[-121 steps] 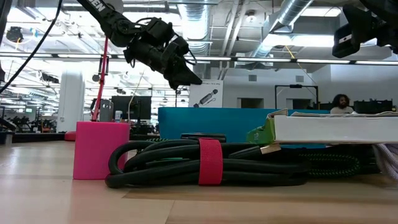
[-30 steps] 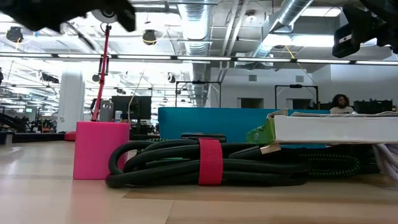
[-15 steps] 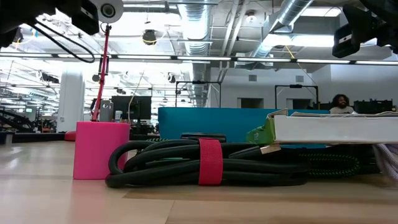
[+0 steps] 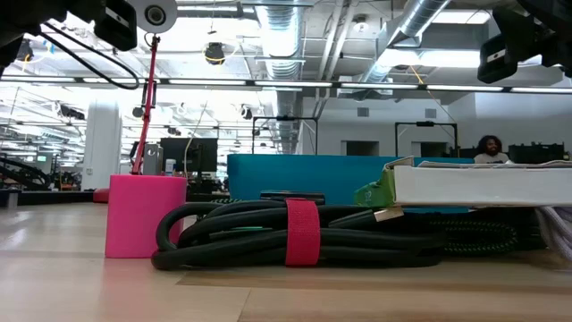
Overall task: Pick and place items into bin
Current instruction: Put the white card reader box into the top blue basket
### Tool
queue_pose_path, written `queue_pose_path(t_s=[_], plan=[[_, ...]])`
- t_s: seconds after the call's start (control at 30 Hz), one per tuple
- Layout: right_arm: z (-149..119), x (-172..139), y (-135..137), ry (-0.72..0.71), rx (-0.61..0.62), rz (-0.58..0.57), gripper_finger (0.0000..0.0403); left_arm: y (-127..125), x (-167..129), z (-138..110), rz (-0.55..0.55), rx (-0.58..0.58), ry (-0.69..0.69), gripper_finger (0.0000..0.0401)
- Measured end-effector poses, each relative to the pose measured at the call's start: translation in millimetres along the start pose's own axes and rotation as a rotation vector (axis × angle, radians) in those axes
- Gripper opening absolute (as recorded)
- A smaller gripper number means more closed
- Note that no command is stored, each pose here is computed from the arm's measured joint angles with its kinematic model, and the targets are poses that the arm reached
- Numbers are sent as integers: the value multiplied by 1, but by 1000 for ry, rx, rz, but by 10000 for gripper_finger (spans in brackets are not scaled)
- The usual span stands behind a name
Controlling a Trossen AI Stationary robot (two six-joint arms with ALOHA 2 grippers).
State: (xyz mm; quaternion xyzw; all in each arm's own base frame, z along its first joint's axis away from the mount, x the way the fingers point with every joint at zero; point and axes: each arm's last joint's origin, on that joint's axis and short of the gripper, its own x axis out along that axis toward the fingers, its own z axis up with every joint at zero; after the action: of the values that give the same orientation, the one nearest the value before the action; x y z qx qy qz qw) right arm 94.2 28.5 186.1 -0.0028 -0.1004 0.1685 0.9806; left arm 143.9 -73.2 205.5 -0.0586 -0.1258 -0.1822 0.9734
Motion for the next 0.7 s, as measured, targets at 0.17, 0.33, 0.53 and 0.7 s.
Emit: queue_pose_path(t_s=[0.17,0.33,0.53,0.7], plan=[[0,0,0,0,0,0,108,0,0,-6,-16,-24,58,77],[0,0,0,0,0,0,108,0,0,-8,-14,-14,79,77],[0,0,0,0,-1,-3,108,0,0,-8,-15,94,85,77],[1,0,-1,-5,-57,-48,108,2,0,-9,33,202,92,77]])
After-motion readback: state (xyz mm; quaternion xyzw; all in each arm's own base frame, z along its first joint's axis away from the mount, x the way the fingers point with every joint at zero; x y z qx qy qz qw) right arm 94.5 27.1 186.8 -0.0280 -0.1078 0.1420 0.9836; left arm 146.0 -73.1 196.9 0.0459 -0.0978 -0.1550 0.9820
